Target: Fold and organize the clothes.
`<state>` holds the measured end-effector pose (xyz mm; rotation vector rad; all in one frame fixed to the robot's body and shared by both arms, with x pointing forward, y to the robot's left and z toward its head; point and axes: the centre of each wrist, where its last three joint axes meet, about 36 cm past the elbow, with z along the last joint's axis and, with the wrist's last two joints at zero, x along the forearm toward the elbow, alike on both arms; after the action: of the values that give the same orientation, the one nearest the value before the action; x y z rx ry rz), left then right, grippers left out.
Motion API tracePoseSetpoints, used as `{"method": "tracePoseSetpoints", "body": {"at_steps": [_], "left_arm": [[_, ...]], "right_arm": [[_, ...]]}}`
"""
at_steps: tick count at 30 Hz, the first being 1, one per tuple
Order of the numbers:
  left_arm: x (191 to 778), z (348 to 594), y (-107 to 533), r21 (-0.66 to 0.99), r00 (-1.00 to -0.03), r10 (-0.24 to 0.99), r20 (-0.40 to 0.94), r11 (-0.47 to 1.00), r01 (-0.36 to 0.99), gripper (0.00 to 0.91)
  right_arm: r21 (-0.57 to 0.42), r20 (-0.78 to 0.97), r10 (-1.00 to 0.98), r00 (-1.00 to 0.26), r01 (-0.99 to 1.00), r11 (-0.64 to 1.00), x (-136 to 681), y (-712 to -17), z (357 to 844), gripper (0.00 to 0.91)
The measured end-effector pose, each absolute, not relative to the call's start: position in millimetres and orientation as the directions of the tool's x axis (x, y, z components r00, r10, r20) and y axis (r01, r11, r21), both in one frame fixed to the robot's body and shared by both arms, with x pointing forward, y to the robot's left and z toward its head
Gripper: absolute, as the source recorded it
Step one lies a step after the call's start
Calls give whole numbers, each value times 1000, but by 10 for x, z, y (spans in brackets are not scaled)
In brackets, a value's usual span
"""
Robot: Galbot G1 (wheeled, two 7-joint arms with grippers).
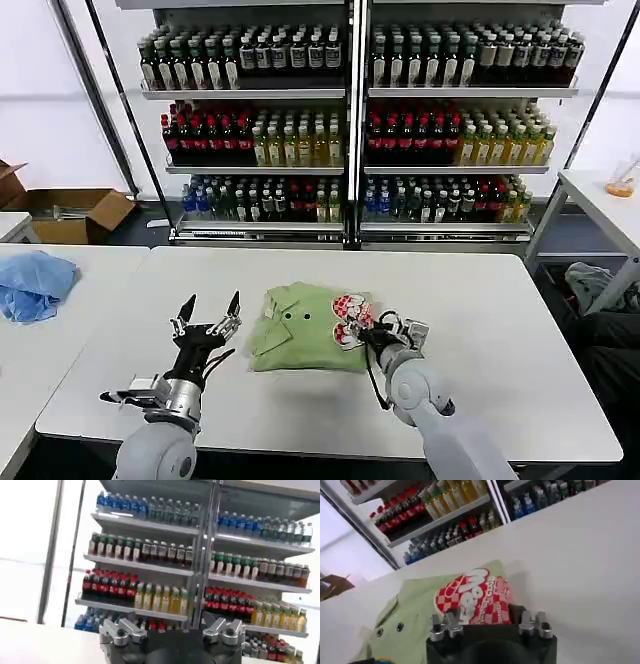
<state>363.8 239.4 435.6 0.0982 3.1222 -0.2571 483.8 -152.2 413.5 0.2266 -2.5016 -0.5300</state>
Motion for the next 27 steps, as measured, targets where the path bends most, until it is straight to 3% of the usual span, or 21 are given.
{"method": "tracePoseSetpoints", "body": {"at_steps": [18, 19, 20, 21, 22, 27], "left_arm": [[3525, 4310, 2496, -163, -999, 37, 13, 986, 35, 907], [3518, 4305, 2494, -164, -999, 37, 15, 986, 34, 907], [3512, 4301, 2489, -165, -999, 38, 17, 986, 35, 907], [3506, 4295, 2483, -166, -999, 39, 18, 986, 36, 907], [3503, 4291, 2478, -166, -999, 40, 19, 986, 36, 907], [3487, 4254, 2460, -154, -999, 41, 35, 987, 35, 907]], "right_arm": [[343, 501, -199, -842, -18, 939, 5038, -1742, 4090, 0], [337, 500, -194, -844, -17, 941, 5039, -1775, 4091, 151], [330, 497, -189, -847, -16, 944, 5037, -1809, 4093, 433], [323, 493, -184, -850, -17, 946, 5035, -1842, 4096, 776], [316, 489, -181, -854, -20, 949, 5027, -1867, 4096, 907], [258, 436, -169, -884, -57, 964, 4954, -1953, 4093, 907]]}}
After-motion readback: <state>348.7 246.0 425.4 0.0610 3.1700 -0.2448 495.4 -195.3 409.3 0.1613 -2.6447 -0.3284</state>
